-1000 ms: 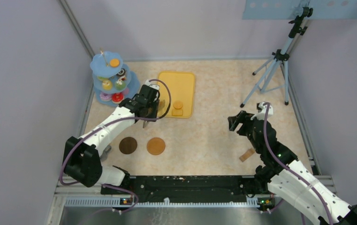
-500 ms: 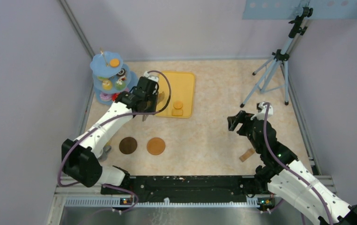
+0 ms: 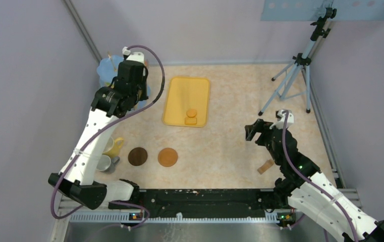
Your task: Serve the afternoon tea
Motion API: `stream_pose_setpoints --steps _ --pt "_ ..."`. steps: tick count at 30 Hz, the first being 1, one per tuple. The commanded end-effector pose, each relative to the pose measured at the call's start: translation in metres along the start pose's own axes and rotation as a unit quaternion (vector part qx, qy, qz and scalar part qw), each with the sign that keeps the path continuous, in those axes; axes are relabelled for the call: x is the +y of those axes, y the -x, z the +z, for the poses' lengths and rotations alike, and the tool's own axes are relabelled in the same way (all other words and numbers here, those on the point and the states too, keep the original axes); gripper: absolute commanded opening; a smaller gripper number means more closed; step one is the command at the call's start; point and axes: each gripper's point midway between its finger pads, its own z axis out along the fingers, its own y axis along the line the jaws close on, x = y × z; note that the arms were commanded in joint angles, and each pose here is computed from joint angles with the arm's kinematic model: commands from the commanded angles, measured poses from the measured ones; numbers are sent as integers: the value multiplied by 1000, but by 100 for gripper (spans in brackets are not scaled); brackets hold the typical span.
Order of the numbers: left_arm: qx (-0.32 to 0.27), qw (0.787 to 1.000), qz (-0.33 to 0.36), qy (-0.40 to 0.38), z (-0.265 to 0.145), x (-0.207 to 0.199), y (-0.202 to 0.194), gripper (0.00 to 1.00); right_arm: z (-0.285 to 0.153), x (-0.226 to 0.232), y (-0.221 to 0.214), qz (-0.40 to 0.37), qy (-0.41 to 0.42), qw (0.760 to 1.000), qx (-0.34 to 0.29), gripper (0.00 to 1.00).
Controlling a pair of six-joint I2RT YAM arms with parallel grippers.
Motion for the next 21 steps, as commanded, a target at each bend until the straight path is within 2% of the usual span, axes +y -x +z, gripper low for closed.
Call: stream_pose_setpoints --steps 1,8,14,18,21 --pt "7 997 -9 77 -19 47 -4 17 -3 10 28 7 12 999 -36 84" --pt "-2 990 -55 128 -8 93 -3 19 2 13 21 7 17 999 -26 84" --pt "2 991 -61 123 12 99 -2 20 1 10 20 10 13 1000 -26 84" --pt "-2 991 -64 120 16 99 0 30 0 9 20 11 10 1000 -27 84" --pt "-2 991 -65 120 21 100 1 32 1 10 19 12 12 1000 -26 84"
